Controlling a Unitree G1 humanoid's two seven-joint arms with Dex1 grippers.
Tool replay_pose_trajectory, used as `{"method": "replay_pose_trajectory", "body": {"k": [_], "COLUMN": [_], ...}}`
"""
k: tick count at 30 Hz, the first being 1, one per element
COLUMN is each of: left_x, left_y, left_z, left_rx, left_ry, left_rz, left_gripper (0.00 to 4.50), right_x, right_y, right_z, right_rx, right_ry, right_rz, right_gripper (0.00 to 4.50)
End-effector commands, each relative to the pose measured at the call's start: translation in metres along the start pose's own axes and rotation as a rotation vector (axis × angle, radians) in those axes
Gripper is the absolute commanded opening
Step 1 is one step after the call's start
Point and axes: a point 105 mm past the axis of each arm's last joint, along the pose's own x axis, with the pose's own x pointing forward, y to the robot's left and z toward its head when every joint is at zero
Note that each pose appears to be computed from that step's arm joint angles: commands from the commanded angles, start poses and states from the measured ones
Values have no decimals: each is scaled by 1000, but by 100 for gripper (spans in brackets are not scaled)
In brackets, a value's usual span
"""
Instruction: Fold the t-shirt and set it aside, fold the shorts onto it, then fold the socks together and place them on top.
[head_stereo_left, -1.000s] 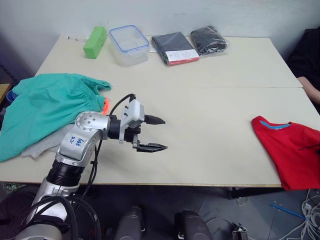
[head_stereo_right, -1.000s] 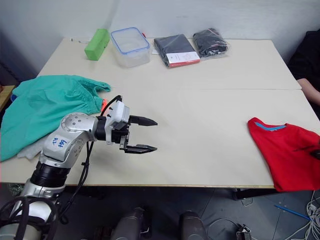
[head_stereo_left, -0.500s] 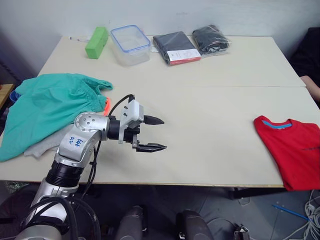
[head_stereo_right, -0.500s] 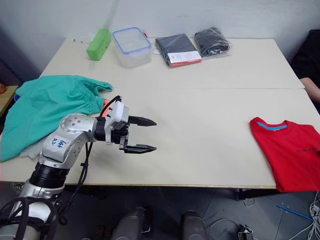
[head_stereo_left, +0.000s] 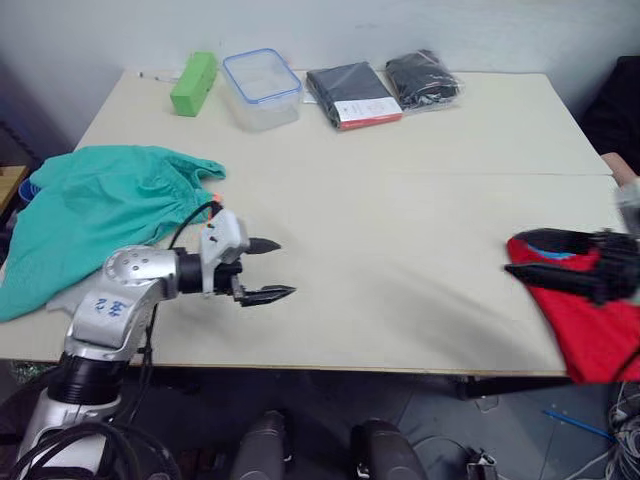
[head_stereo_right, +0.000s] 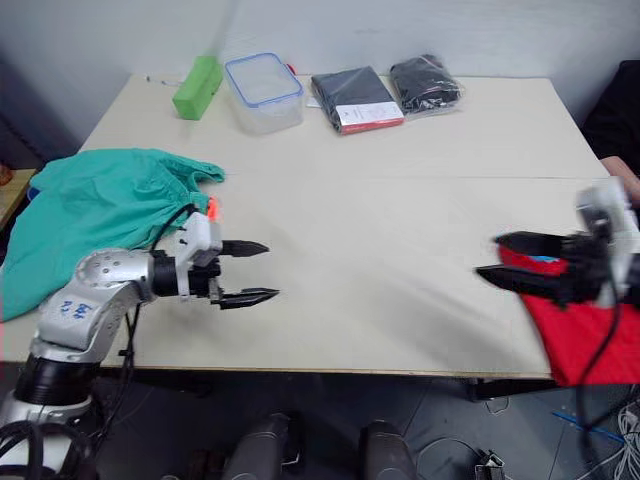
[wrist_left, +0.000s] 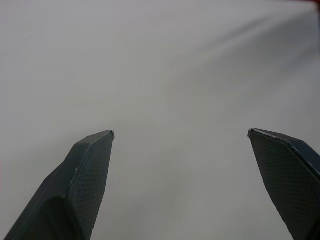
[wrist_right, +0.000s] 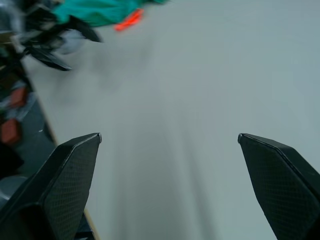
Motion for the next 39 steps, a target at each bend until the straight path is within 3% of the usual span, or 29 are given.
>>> {"method": "replay_pose_trajectory", "body": {"k": [1, 4, 8, 19, 22, 26, 34, 37, 39], "left_x": [-21, -45, -71, -71, -67, -67, -74, -56, -46], "left_y": [21, 44, 78, 145, 148, 153, 159, 154, 154], "left_z": [-7, -27, -34, -53, -56, -58, -58, -39, -20], "left_rx": [30, 25, 79, 181, 172, 192, 139, 140, 226], "left_ry": [48, 141, 235, 463, 467, 477, 439, 356, 341], "left_rz": [197, 403, 630, 729, 698, 695, 689, 592, 545], "left_gripper": [450, 450, 450, 450, 388, 259, 2, 2, 2], "right_x": [36, 65, 89, 106, 107, 105, 97, 95, 93], "right_y": [25, 28, 28, 26, 29, 34, 59, 58, 55], "right_z": [13, 0, -11, -8, -3, 8, 5, 5, 3], "right_rx": [-122, -264, -366, -381, -378, -335, -275, -265, -266], "right_ry": [-43, 4, 14, -31, -58, -124, -123, -122, -109], "right_rz": [56, 28, 34, 18, 10, 8, 98, 82, 61], "right_gripper": [447, 447, 447, 447, 450, 450, 450, 450, 450]}}
